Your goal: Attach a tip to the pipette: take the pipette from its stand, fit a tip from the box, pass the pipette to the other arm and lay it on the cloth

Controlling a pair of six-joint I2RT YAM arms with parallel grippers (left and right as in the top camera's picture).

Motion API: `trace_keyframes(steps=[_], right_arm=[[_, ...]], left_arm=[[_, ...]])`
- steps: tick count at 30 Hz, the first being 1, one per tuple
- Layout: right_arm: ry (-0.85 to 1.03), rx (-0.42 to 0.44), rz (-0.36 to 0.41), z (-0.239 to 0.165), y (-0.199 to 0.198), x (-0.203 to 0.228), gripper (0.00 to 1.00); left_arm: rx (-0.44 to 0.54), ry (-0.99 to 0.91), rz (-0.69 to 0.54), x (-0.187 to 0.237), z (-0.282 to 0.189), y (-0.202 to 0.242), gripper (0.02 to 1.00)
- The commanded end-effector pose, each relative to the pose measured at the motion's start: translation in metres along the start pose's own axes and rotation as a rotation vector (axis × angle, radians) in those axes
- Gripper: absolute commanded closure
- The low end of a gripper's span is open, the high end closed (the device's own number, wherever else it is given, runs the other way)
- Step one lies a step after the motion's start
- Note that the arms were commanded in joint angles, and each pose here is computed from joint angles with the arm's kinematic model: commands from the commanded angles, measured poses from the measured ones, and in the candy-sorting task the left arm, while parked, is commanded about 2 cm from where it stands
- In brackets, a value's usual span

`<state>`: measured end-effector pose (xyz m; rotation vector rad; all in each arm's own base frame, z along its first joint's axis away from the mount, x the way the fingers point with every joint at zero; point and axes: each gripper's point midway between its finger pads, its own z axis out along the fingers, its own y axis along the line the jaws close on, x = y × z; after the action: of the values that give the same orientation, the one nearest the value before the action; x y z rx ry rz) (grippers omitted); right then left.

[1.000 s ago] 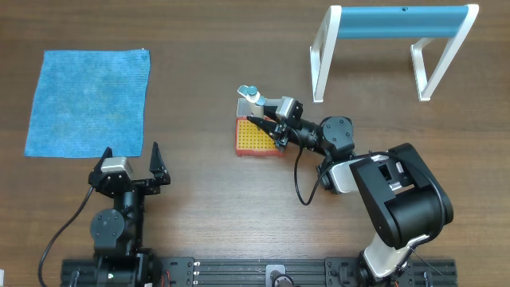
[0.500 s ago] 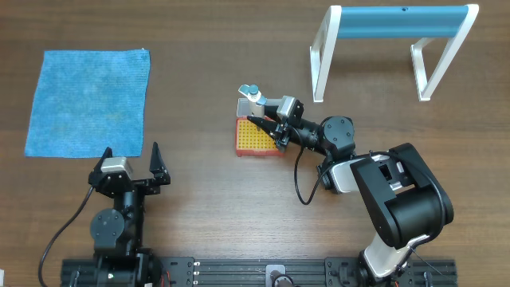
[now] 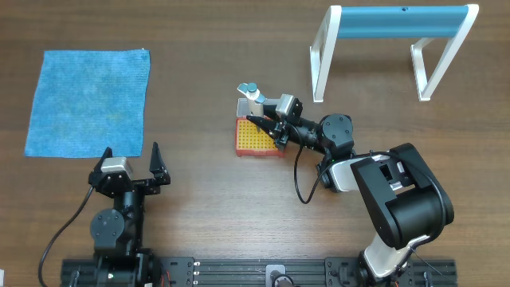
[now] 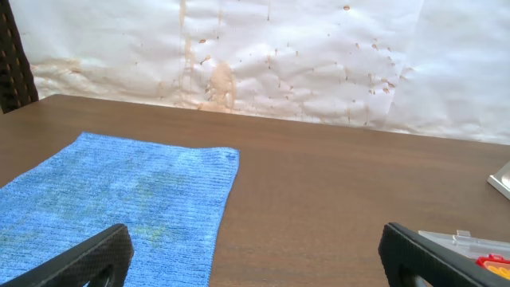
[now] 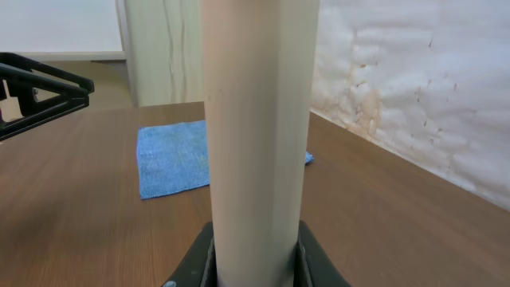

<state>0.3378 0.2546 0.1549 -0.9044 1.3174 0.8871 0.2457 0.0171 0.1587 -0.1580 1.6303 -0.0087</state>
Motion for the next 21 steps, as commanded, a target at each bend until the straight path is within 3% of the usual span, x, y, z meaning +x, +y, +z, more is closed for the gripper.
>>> trace_keyframes(steps=[1,21], right_arm=[[0.038,0.001,0.014,-0.003,0.000,0.013,0.919],[0.005,-0.022,0.021,-0.003,0.003,0.004,0.919]], left_arm=[[-0.002,0.002,-0.009,0.001,0.000,0.000,0.020],[-0.002,0.002,-0.009,0.001,0.000,0.000,0.020]])
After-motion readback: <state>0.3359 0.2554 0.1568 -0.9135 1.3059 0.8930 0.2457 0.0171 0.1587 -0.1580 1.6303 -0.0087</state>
